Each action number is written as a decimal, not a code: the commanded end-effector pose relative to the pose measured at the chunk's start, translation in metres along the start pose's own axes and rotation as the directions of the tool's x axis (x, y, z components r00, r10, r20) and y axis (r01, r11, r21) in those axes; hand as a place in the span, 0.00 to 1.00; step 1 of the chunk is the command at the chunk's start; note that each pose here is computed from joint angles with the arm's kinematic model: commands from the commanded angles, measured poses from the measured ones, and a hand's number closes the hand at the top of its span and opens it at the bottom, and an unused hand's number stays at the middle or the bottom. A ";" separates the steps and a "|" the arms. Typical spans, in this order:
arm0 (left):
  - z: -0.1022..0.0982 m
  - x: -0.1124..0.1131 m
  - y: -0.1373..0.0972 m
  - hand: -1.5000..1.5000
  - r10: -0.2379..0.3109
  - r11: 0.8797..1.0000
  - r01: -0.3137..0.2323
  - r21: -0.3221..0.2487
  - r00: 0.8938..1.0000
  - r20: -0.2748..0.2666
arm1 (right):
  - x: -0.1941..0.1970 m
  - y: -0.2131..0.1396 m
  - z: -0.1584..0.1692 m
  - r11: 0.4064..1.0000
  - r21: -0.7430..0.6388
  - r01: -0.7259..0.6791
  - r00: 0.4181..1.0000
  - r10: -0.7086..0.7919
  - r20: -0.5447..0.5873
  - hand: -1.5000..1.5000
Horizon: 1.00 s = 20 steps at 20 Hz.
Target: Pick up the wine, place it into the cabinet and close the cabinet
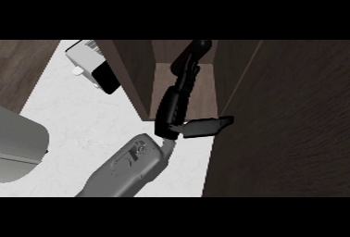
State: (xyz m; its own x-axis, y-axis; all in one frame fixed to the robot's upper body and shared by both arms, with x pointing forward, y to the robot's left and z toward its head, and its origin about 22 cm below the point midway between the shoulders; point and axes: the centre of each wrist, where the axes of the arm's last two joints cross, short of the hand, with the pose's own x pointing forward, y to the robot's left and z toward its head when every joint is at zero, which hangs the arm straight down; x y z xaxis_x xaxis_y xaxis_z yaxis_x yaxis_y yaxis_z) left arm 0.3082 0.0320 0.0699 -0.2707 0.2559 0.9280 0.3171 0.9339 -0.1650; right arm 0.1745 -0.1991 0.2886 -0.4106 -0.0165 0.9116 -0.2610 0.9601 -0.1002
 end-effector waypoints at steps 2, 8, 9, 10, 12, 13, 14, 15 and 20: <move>0.046 0.013 -0.031 0.00 0.114 0.992 -0.114 0.050 0.993 -0.008 | 0.014 0.007 -0.002 1.000 0.016 0.002 1.000 -0.002 0.020 0.00; 0.101 0.029 -0.021 1.00 0.182 0.981 -0.183 0.069 0.983 0.012 | 0.007 0.001 0.000 1.000 -0.019 0.006 1.000 -0.006 0.000 0.00; 0.094 0.025 -0.039 1.00 0.180 0.977 -0.181 0.110 0.984 0.019 | 0.001 0.014 0.014 1.000 0.003 0.031 0.999 -0.031 0.009 0.00; 0.101 0.049 -0.038 1.00 0.182 0.976 -0.185 0.111 0.983 0.035 | 0.005 0.013 0.016 1.000 0.004 0.021 1.000 -0.021 0.003 0.00; 0.120 0.049 -0.022 1.00 0.193 0.980 -0.192 0.057 0.981 -0.008 | 0.007 0.007 0.003 1.000 0.001 -0.014 0.999 0.014 0.030 0.00; 0.153 0.051 -0.019 1.00 0.205 0.978 -0.204 0.033 0.979 -0.019 | -0.002 0.006 0.006 1.000 0.000 0.001 1.000 -0.001 0.009 0.00; 0.138 0.049 -0.017 1.00 0.183 0.983 -0.182 0.021 0.983 -0.019 | -0.006 0.013 0.024 1.000 0.009 -0.007 1.000 0.007 0.003 0.00; 0.150 0.050 -0.004 1.00 0.187 0.982 -0.187 -0.004 0.982 -0.019 | -0.002 0.014 0.020 1.000 0.002 0.002 1.000 -0.002 -0.007 0.00; 0.168 0.066 0.024 1.00 0.201 0.979 -0.201 -0.021 0.980 -0.012 | -0.004 0.027 0.014 0.987 0.162 0.019 0.999 -0.012 -0.043 1.00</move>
State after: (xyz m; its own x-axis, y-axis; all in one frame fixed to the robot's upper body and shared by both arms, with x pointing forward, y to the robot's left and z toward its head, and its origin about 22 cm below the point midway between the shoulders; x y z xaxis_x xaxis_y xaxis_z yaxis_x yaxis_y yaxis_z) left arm 0.1555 0.0867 0.0694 -0.2031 0.4274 0.8809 0.3582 0.8697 -0.3394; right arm 0.1688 -0.1862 0.2791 -0.3977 -0.0125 0.9174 -0.2941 0.9489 -0.1146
